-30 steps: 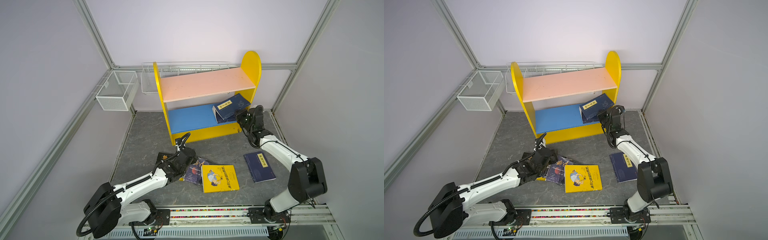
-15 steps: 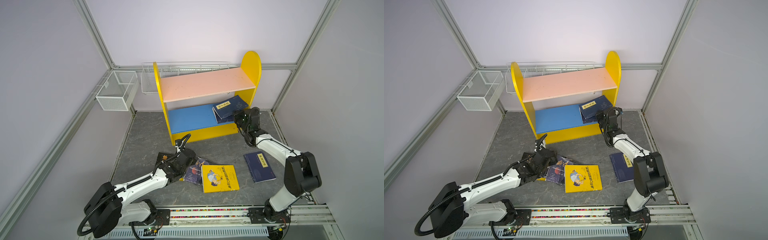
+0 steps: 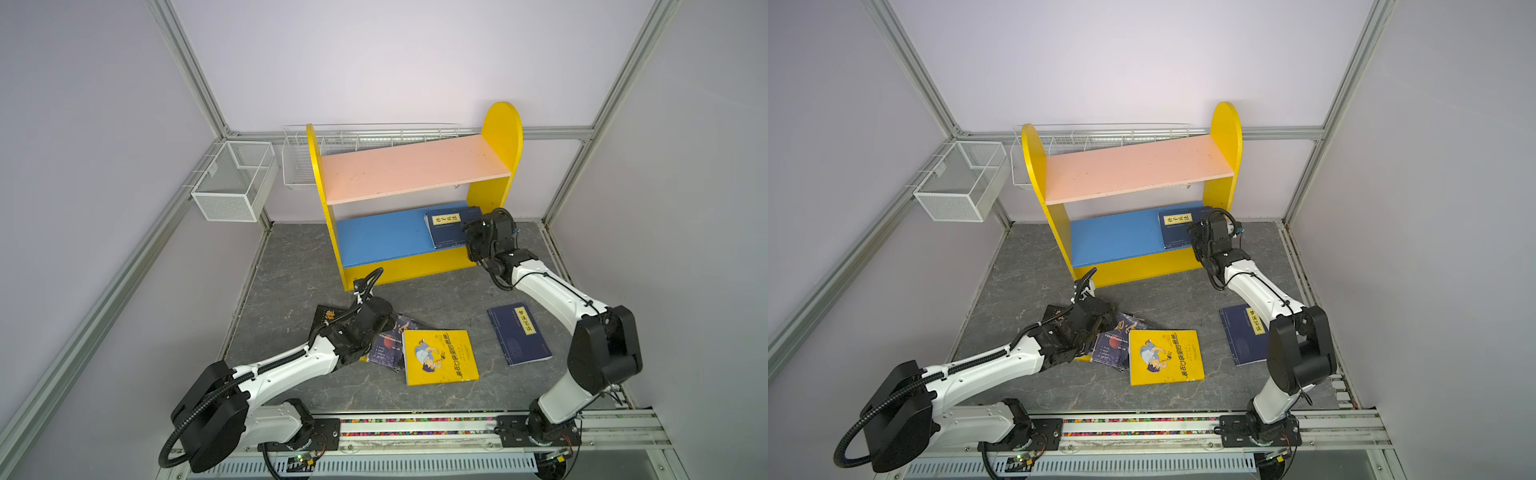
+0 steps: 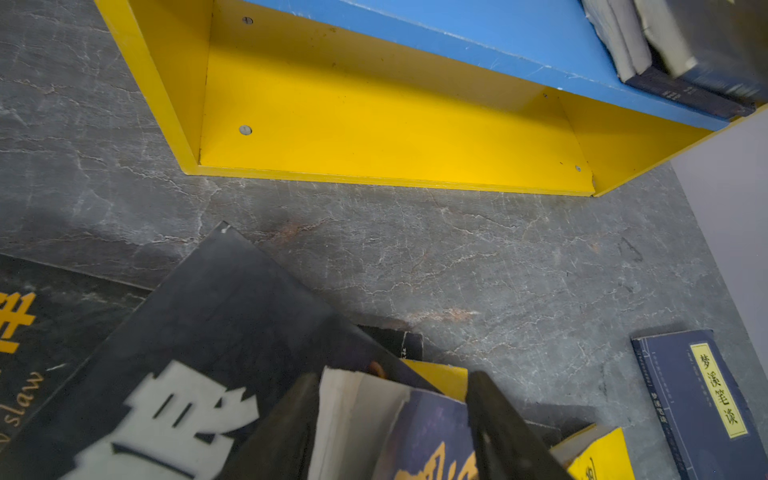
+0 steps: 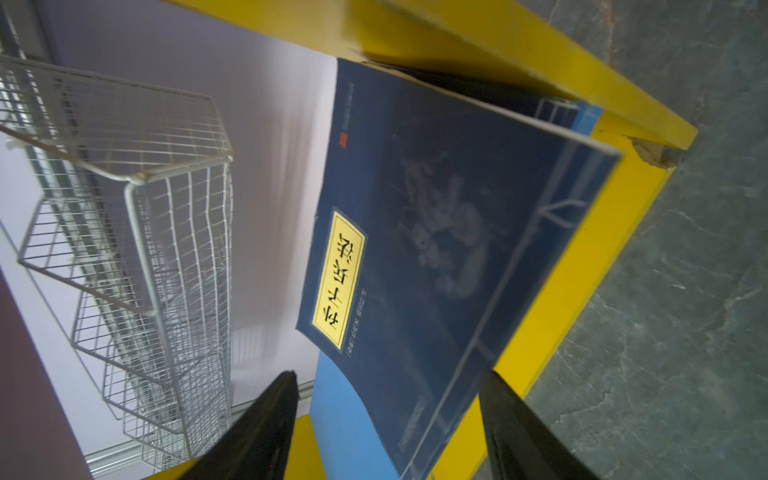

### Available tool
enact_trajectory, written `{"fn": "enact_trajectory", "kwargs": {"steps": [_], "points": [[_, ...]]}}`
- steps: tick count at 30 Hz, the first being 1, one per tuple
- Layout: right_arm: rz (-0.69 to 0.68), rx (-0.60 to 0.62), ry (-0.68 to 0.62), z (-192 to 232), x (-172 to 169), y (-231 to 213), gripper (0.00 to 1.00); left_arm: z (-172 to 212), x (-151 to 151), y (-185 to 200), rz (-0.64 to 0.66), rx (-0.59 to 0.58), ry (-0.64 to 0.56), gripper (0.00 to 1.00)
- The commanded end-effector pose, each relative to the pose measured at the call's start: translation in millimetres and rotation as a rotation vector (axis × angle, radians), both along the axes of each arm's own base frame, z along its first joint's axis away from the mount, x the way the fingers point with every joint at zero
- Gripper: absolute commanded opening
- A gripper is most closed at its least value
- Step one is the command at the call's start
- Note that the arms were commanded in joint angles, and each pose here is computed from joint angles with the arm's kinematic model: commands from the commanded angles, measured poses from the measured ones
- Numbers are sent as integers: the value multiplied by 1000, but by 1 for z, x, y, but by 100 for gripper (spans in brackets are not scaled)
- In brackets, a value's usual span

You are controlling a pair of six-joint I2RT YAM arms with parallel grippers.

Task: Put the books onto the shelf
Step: 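Carry the figure-cover book to the blue shelf with the right gripper while the left withdraws, then lower the figure-cover book onto the blue shelf stack with the right gripper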

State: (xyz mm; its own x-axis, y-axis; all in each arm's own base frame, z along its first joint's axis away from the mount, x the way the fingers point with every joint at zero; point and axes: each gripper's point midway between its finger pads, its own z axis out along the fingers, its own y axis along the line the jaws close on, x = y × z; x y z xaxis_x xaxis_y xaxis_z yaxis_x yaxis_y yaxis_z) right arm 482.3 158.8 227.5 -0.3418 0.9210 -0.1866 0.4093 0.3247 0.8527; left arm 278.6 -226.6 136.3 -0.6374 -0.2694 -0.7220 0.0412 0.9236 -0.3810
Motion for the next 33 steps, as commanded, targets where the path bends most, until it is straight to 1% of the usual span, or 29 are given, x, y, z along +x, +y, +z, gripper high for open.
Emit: {"fn": "enact_trajectory", "kwargs": {"steps": [1, 7, 12, 14, 16, 19, 21, 24, 26, 29, 31, 33], "points": [[-2, 24, 84, -20, -3, 5, 73, 13, 5, -5, 6, -34, -19, 58], [25, -27, 75, -19, -1, 3, 73, 13, 4, -4, 10, -32, -17, 58], [82, -128, 61, -11, -15, -3, 72, 13, 5, -3, 15, -35, -19, 58], [98, -162, 82, -13, -22, -6, 72, 13, 5, -4, 13, -36, -19, 59], [113, -175, 101, -14, -28, -7, 71, 12, 5, -5, 11, -35, -16, 59], [134, -161, 131, -19, -37, -5, 71, 12, 6, -7, 9, -35, -15, 59], [147, -145, 150, -22, -40, -2, 68, 12, 7, -8, 7, -38, -14, 59], [164, -110, 190, -31, -43, 3, 53, 11, 7, -10, 3, -40, -12, 58], [179, -89, 219, -38, -45, 8, 42, 10, 7, -11, 1, -38, -8, 59], [196, -78, 262, -48, -47, 12, 21, 9, 6, -11, -2, -40, -5, 59], [196, -81, 278, -55, -48, 12, 13, 8, 6, -10, -1, -37, -4, 59], [197, -84, 291, -60, -48, 12, 11, 7, 6, -9, 1, -33, -4, 59]]}}
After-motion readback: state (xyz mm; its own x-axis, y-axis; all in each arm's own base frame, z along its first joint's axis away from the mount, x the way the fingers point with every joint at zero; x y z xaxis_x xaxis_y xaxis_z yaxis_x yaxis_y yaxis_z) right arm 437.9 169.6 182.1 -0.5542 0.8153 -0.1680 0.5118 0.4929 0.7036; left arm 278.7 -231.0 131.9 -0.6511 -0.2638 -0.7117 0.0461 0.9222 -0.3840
